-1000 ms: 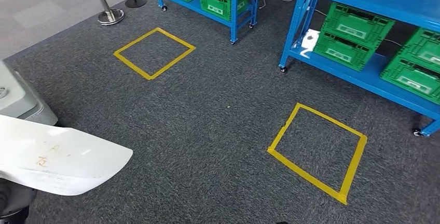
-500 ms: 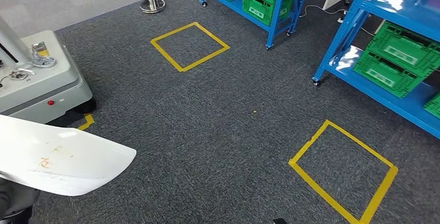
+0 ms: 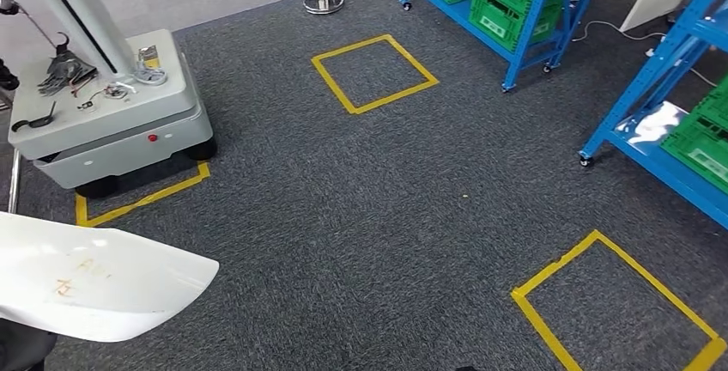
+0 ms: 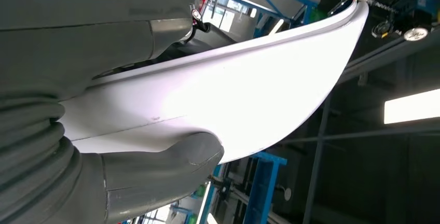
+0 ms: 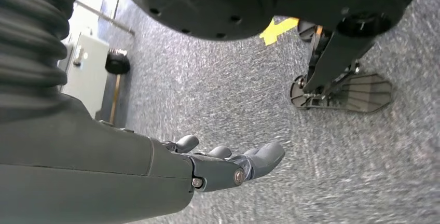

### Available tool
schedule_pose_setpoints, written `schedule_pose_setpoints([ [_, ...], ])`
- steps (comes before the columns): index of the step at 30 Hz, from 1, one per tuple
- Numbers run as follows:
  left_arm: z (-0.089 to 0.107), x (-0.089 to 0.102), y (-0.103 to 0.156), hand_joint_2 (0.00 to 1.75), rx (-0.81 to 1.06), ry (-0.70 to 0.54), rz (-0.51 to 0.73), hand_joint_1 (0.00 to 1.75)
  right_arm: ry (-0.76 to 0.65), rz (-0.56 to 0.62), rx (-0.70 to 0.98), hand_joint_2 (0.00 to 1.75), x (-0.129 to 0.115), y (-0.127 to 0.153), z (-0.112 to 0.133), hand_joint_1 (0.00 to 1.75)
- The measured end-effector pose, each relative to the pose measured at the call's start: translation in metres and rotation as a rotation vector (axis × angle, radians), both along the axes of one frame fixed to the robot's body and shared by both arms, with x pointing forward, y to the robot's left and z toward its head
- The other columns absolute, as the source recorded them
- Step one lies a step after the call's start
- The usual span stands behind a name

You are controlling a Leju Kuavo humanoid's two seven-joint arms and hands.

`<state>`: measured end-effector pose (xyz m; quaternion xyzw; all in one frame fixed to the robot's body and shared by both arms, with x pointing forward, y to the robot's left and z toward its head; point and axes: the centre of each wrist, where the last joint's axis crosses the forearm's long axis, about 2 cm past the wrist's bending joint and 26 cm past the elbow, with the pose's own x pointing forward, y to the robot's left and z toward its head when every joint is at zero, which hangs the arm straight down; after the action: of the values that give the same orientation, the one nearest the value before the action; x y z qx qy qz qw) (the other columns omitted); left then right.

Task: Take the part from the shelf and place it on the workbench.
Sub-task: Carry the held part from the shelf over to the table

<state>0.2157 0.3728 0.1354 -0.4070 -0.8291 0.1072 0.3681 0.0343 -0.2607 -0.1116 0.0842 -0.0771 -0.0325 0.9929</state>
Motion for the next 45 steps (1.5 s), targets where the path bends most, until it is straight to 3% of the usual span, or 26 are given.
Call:
schedule_pose_setpoints([
  [25,0.028,0.001,0.046,1.75,0.238,-0.013,0.114,1.75,0.041,-0.008,0.015,1.75,0.001,0.006,0.001,0.0],
  [40,0.043,-0.019,0.036,1.75,0.303,-0.064,0.107,1.75,0.055,0.008,0.052,1.75,0.001,0.011,0.001,0.0],
  [45,0.045,-0.026,0.028,1.75,0.338,-0.072,0.125,1.75,0.001,0.003,0.057,1.75,0.0,0.012,0.001,0.0],
])
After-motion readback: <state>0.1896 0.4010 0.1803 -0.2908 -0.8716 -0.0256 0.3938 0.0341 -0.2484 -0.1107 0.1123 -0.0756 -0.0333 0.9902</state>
